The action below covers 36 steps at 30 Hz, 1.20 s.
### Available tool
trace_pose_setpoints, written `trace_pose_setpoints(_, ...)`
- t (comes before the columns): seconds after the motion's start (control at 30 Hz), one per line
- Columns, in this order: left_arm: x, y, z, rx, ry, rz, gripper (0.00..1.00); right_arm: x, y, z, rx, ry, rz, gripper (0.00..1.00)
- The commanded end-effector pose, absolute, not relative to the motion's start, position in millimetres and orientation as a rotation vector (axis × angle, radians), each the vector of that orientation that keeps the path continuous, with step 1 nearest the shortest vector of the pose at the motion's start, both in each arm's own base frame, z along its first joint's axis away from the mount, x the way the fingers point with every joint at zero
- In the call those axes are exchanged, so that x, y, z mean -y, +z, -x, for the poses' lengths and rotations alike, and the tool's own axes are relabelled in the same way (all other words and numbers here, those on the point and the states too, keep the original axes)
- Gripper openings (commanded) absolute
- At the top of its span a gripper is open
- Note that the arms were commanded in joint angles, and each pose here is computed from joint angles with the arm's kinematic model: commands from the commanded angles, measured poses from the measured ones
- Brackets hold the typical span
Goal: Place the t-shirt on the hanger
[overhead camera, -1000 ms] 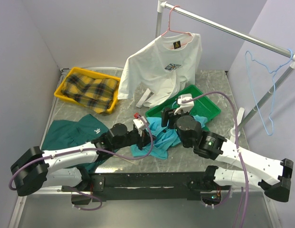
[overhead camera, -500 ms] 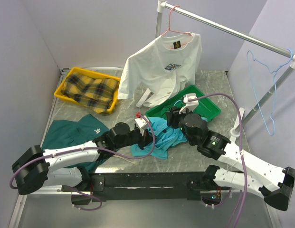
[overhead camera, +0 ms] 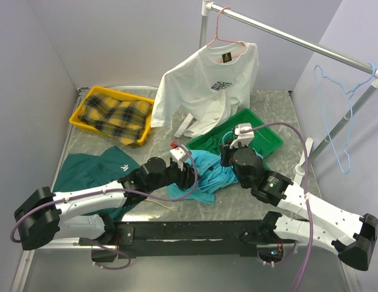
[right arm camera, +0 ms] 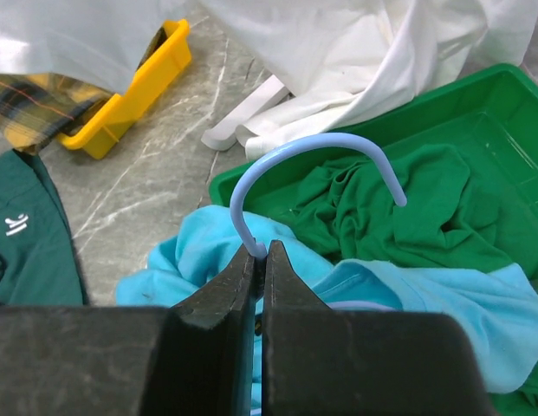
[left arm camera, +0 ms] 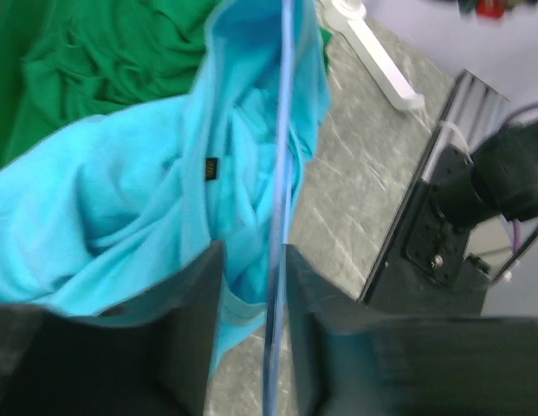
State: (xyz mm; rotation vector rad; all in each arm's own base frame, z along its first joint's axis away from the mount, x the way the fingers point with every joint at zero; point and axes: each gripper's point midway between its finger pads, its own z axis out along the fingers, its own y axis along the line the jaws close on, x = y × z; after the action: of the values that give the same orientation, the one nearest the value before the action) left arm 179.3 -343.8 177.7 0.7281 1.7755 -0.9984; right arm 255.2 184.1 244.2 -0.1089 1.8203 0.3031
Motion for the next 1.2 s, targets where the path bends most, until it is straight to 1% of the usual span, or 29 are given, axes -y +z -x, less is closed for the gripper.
trace_pose_setpoints(0.0,341,227,-194,-1.720,-1.052,-0.499,0.50,-177,256,-255,-1.753,0.326,0.047,0.00)
trace_pose_setpoints(0.07,333,235,-193,-1.714,-1.067,-0.444,0.58,-174,256,-254,-1.737,0.330,0.045,0.00)
trace_pose_setpoints(0.1,327,237,-198,-1.730,-1.062,-0.351,0.62,-173,255,-253,-1.733,0.333,0.051,0.00)
trace_pose_setpoints(0.13,320,234,-202,-1.745,-1.053,-0.306,0.68,-173,259,-251,-1.718,0.351,0.051,0.00)
trace_pose_setpoints(0.17,311,240,-204,-1.750,-1.075,-0.223,0.70,-173,257,-250,-1.717,0.350,0.063,0.00)
trace_pose_setpoints(0.2,304,233,-206,-1.784,-1.059,-0.187,0.71,-173,256,-250,-1.714,0.352,0.070,0.00)
trace_pose_setpoints(0.27,292,228,-213,-1.824,-1.078,-0.105,0.69,-172,255,-248,-1.700,0.362,0.076,0.00)
trace_pose_setpoints(0.37,286,204,-214,-1.932,-1.028,-0.125,0.63,-169,254,-244,-1.683,0.379,0.077,0.00)
trace_pose_setpoints(0.5,298,171,-204,-2.063,-1.029,-0.197,0.57,-168,255,-241,-1.650,0.412,0.070,0.00)
trace_pose_setpoints(0.57,308,156,-199,-2.113,-1.054,-0.217,0.56,-165,255,-240,-1.636,0.416,0.056,0.00)
trace_pose_setpoints(0.73,335,138,-176,-2.165,-1.081,-0.297,0.58,-163,252,-240,-1.637,0.414,0.044,0.00)
trace_pose_setpoints(0.9,350,128,-171,-2.182,-1.083,-0.264,0.58,-161,253,-239,-1.632,0.416,0.032,0.00)
trace_pose_setpoints(1.03,352,119,-173,-2.179,-1.078,-0.186,0.55,-160,256,-239,-1.625,0.421,0.022,0.00)
trace_pose_setpoints(1.17,355,120,-176,-2.126,-1.135,-0.110,0.53,-160,257,-239,-1.623,0.423,0.016,0.00)
